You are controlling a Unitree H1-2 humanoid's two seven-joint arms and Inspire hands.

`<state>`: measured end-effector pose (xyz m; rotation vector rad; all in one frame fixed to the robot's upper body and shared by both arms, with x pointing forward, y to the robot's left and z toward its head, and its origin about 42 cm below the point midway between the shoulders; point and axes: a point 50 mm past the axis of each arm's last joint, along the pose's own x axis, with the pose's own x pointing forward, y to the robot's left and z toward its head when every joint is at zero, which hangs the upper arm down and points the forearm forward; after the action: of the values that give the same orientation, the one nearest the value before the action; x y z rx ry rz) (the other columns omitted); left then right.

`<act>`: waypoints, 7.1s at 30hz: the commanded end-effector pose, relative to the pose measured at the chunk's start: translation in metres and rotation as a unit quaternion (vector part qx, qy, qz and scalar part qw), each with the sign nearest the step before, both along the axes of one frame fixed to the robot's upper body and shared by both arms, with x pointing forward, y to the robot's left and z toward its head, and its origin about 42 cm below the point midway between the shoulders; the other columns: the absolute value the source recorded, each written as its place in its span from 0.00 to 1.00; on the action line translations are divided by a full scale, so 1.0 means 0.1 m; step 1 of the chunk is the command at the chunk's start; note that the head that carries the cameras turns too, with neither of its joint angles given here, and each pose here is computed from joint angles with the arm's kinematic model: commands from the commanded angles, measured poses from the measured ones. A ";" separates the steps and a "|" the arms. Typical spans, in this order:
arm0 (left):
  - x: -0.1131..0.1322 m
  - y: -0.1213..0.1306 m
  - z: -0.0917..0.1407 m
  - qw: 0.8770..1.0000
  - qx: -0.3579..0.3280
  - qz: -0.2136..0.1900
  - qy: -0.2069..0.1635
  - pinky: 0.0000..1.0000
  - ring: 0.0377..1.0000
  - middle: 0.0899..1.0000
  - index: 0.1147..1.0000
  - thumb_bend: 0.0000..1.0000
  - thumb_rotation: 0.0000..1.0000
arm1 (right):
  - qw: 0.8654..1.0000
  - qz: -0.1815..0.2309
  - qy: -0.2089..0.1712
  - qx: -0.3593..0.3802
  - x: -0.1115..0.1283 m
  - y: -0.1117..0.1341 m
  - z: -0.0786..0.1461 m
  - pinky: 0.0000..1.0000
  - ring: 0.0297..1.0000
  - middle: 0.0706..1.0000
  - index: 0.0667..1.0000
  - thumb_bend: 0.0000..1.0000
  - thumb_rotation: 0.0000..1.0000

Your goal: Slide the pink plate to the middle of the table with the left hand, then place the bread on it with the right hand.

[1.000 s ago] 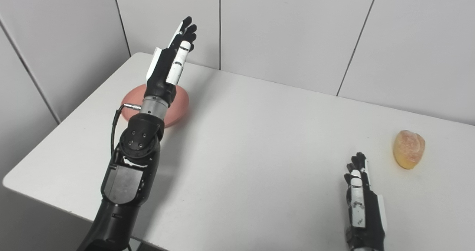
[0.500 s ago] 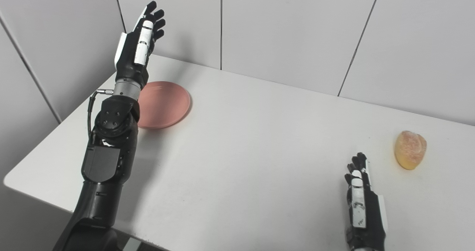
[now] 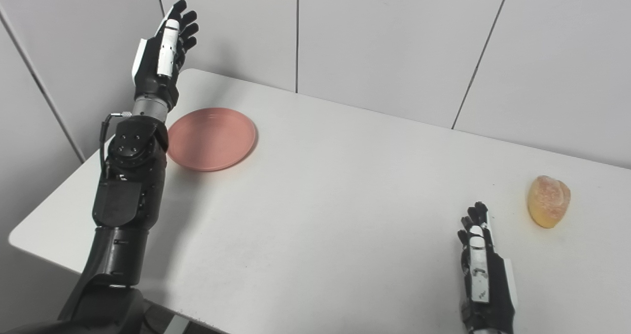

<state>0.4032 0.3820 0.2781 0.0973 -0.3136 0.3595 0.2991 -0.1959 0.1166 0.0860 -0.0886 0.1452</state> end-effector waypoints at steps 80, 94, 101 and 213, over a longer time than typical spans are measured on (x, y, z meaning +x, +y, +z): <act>0.25 0.80 -1.10 0.977 -0.161 0.061 0.123 0.85 0.87 0.87 0.87 0.30 1.00 | 1.000 -0.005 -0.018 0.011 0.00 -0.11 -0.01 1.00 1.00 1.00 1.00 0.18 1.00; 0.32 0.40 -1.24 0.975 -0.162 -0.010 0.153 0.89 0.89 0.89 0.87 0.34 1.00 | 1.000 -0.008 -0.022 0.007 -0.01 -0.06 0.01 1.00 1.00 1.00 1.00 0.19 1.00; 0.38 0.15 -1.28 0.970 -0.173 -0.028 0.171 0.87 0.88 0.87 0.85 0.34 1.00 | 1.000 -0.015 -0.020 0.012 -0.02 -0.04 0.01 1.00 1.00 1.00 1.00 0.18 1.00; -0.31 -2.13 -1.60 0.907 -0.063 -0.347 0.231 0.89 0.90 0.90 0.89 0.35 1.00 | 0.936 -0.139 -0.214 -0.241 0.46 -0.02 1.35 0.75 0.82 0.83 0.83 0.48 1.00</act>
<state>0.3777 0.1738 0.1273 -0.0542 0.1008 -0.3203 0.3367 -0.1967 0.2225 -0.4215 -0.4113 -0.0772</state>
